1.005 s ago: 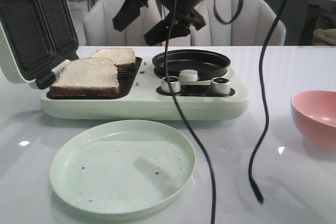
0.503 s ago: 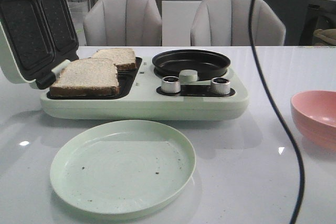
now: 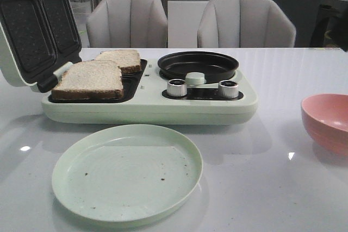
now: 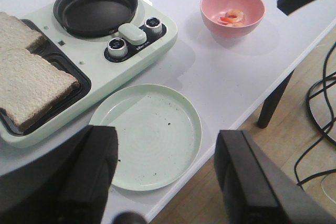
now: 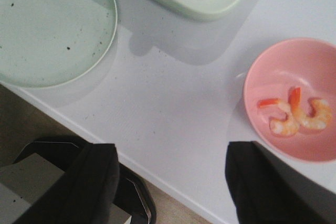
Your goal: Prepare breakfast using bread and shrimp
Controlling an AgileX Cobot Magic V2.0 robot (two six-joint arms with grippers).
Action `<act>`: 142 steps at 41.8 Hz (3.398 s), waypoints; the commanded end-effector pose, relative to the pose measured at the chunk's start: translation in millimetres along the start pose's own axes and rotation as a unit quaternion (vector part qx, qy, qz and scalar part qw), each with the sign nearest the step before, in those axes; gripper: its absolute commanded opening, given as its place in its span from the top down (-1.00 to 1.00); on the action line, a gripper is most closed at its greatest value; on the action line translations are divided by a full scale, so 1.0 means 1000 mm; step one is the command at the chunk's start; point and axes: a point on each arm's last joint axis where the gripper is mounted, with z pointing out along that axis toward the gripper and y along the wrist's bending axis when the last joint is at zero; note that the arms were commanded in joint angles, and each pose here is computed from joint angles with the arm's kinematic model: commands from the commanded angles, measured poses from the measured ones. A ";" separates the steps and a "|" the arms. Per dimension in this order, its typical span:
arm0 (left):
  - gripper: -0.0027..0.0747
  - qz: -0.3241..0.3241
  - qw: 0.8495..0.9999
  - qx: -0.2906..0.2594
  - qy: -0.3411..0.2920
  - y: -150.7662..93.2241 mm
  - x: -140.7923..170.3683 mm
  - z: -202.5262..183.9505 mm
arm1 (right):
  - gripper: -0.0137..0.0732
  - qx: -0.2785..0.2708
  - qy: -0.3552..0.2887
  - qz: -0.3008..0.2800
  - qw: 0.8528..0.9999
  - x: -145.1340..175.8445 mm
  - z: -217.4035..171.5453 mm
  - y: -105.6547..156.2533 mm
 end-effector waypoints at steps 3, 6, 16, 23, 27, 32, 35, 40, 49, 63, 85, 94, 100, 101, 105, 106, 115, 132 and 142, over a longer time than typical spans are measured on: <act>-0.24 0.006 0.998 0.012 -0.068 -0.002 -0.017 -0.006 | -0.56 0.010 -0.061 0.000 0.998 0.018 -0.018 0.001; -0.24 0.009 0.997 0.009 -0.072 -0.002 -0.017 -0.006 | -0.56 0.010 -0.072 0.000 0.997 0.030 -0.024 0.002; -0.24 0.019 0.996 0.006 -0.089 -0.001 -0.020 -0.007 | -0.56 0.014 -0.114 -0.001 0.993 0.052 -0.041 0.004; -0.24 0.023 0.993 0.010 -0.114 -0.002 -0.025 -0.007 | -0.56 0.016 -0.138 -0.002 0.990 0.055 -0.050 0.005; -0.24 0.025 0.994 0.007 -0.108 -0.002 -0.025 -0.004 | -0.56 0.016 -0.138 -0.002 0.990 0.055 -0.050 0.005; -0.24 0.036 0.996 -0.004 -0.085 -0.002 -0.026 0.005 | -0.56 0.016 -0.139 -0.002 0.990 0.055 -0.050 0.005; -0.24 0.042 0.997 -0.016 -0.059 -0.002 -0.029 0.011 | -0.56 0.016 -0.141 -0.002 0.990 0.055 -0.050 0.005; -0.24 0.052 0.998 -0.046 0.004 0.001 -0.034 0.021 | -0.56 0.016 -0.140 -0.002 0.990 0.055 -0.050 0.005; -0.24 0.079 0.981 -0.113 0.138 0.006 -0.040 0.051 | -0.56 0.016 -0.137 -0.002 0.990 0.056 -0.050 0.005; -0.24 -0.039 0.934 -0.237 0.263 0.073 -0.028 0.085 | -0.56 0.015 -0.134 -0.002 0.991 0.056 -0.050 0.005; 0.64 -0.296 0.893 -0.310 0.135 0.206 -0.007 0.023 | -0.56 0.015 -0.134 -0.002 0.991 0.056 -0.050 0.005; 0.67 -0.324 0.887 -0.315 0.096 0.256 -0.015 0.022 | -0.56 0.015 -0.134 -0.002 0.991 0.056 -0.050 0.005; 0.67 -0.335 0.886 -0.309 0.082 0.285 -0.023 0.037 | -0.56 0.015 -0.134 -0.002 0.991 0.056 -0.050 0.005; 0.67 -0.336 0.887 -0.308 0.076 0.289 -0.025 0.039 | -0.56 0.015 -0.134 -0.002 0.991 0.056 -0.050 0.005; 0.67 -0.351 0.886 -0.298 0.057 0.307 -0.029 0.051 | -0.56 0.015 -0.134 -0.002 0.991 0.056 -0.050 0.005; 0.67 -0.355 0.886 -0.294 0.054 0.311 -0.030 0.054 | -0.56 0.015 -0.134 -0.002 0.991 0.056 -0.050 0.005; 0.67 -0.381 0.891 -0.245 0.029 0.334 -0.034 0.078 | -0.56 0.015 -0.134 -0.002 0.991 0.056 -0.050 0.005; 0.67 -0.370 0.913 -0.168 0.026 0.324 -0.041 0.118 | -0.56 0.015 -0.134 -0.002 0.991 0.056 -0.050 0.005; 0.67 -0.354 0.926 -0.128 0.036 0.302 -0.055 0.140 | -0.56 0.015 -0.134 -0.002 0.991 0.056 -0.050 0.005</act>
